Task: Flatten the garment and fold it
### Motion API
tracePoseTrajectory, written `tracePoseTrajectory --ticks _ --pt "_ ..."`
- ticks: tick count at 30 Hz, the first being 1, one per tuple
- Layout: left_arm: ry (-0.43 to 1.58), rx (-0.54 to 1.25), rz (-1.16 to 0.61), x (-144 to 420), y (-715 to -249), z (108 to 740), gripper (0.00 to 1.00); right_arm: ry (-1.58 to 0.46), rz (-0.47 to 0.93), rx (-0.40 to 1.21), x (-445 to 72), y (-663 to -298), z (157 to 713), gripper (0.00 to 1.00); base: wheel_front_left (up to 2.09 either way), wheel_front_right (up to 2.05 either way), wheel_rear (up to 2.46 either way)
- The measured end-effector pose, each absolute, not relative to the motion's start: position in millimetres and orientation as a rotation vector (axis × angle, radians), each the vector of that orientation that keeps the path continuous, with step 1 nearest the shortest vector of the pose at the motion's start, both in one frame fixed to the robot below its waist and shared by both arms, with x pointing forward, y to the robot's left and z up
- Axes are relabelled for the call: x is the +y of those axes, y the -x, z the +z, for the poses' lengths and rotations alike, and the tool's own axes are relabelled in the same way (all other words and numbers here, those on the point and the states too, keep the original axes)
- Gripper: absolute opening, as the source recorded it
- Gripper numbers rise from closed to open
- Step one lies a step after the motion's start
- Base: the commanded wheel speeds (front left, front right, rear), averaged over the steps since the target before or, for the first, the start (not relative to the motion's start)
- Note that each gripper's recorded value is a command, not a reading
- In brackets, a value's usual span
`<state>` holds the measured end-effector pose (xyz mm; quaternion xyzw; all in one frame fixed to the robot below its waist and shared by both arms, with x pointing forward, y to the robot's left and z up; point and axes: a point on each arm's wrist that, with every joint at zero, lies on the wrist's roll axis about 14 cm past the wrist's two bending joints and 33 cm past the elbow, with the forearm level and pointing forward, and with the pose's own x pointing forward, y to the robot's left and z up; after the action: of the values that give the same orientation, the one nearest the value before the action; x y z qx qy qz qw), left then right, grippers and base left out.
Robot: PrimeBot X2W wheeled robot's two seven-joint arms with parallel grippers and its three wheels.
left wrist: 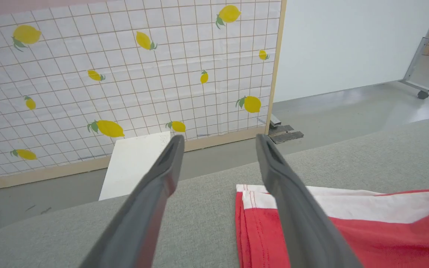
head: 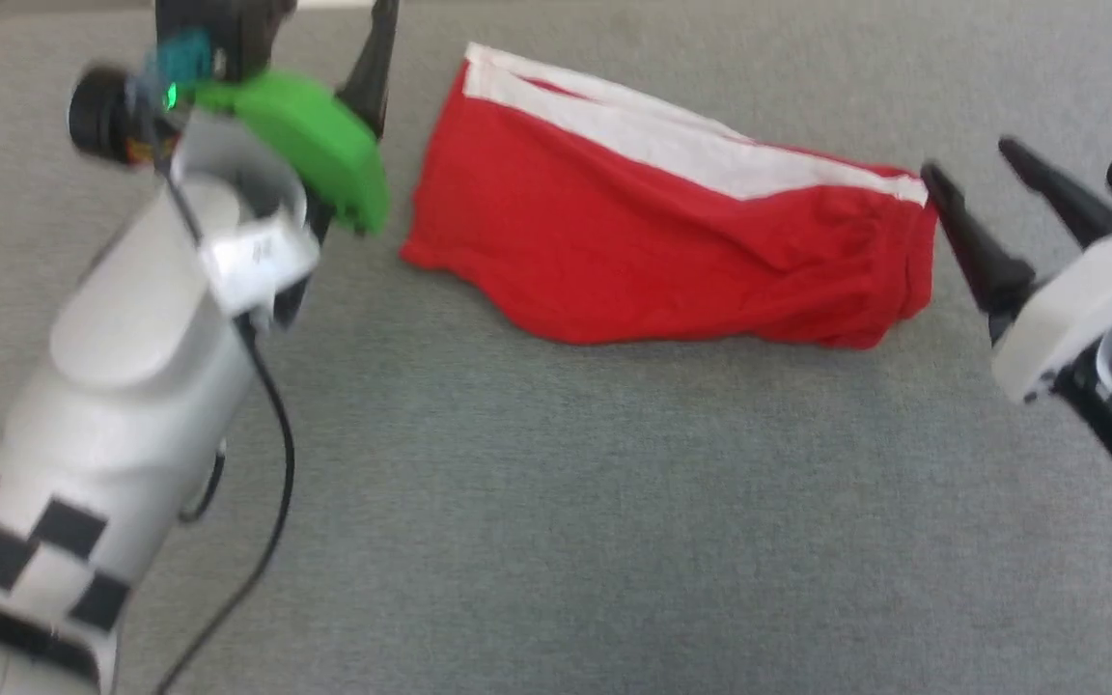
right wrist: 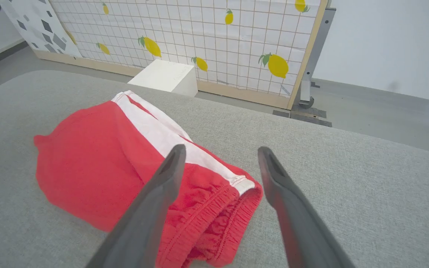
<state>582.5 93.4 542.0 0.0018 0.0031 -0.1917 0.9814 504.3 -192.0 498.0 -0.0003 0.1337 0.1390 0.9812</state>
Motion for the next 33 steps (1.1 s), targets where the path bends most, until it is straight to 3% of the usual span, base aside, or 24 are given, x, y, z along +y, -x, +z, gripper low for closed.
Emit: tracePoseTrajectory --ticks 10,19,33 --pt "-0.015 -0.079 -0.199 156 -479 550 1.00 -0.068 0.209 0.321 -194 -461 480 1.00 0.00 0.00 0.00" --pt "-0.100 -0.062 -0.119 182 -398 538 1.00 -0.158 0.140 0.438 -194 -457 459 1.00 0.00 0.00 0.00" --pt "-0.079 -0.008 -0.060 191 -375 522 1.00 -0.201 0.033 0.737 -195 -477 404 1.00 0.00 0.00 0.00"
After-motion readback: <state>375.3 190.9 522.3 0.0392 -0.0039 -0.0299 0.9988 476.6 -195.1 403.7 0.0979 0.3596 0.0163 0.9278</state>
